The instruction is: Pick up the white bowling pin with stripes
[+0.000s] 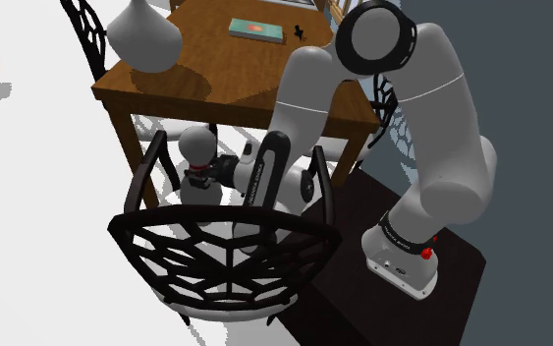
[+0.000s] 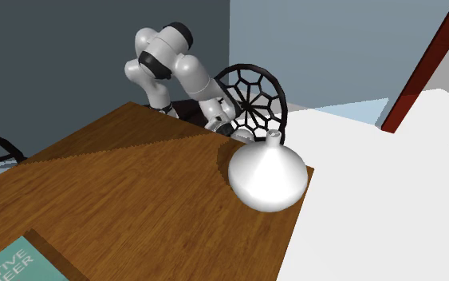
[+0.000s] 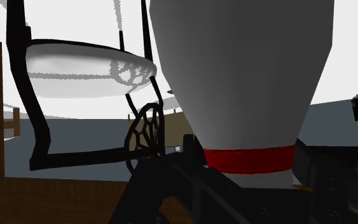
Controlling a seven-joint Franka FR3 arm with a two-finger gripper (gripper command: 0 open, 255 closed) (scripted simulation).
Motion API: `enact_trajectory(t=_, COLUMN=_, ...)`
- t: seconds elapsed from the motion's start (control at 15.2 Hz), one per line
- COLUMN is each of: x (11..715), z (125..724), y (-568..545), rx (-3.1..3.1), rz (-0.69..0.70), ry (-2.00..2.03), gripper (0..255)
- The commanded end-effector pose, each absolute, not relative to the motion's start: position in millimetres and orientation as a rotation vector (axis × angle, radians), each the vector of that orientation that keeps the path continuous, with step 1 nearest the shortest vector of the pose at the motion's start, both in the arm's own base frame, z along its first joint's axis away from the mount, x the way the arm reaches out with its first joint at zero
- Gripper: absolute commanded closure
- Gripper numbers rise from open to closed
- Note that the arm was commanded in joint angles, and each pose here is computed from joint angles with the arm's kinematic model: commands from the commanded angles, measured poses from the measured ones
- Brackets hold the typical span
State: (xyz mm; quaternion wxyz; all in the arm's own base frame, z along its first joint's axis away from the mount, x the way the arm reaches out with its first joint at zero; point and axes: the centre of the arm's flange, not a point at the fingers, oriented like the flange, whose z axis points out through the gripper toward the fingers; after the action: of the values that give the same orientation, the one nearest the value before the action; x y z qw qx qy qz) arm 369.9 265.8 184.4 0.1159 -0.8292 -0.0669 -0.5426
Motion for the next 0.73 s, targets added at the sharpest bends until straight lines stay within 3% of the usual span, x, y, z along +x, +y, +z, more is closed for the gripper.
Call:
enact_trajectory(t=0.0, x=369.6, z=192.0, y=265.7, rx=-2.429, rz=-1.589, ry=-0.196, gripper=255)
enact_trajectory(t=0.66, x=369.6, z=244.8, y=265.7, rx=-2.429, rz=-1.589, ry=-0.196, gripper=255)
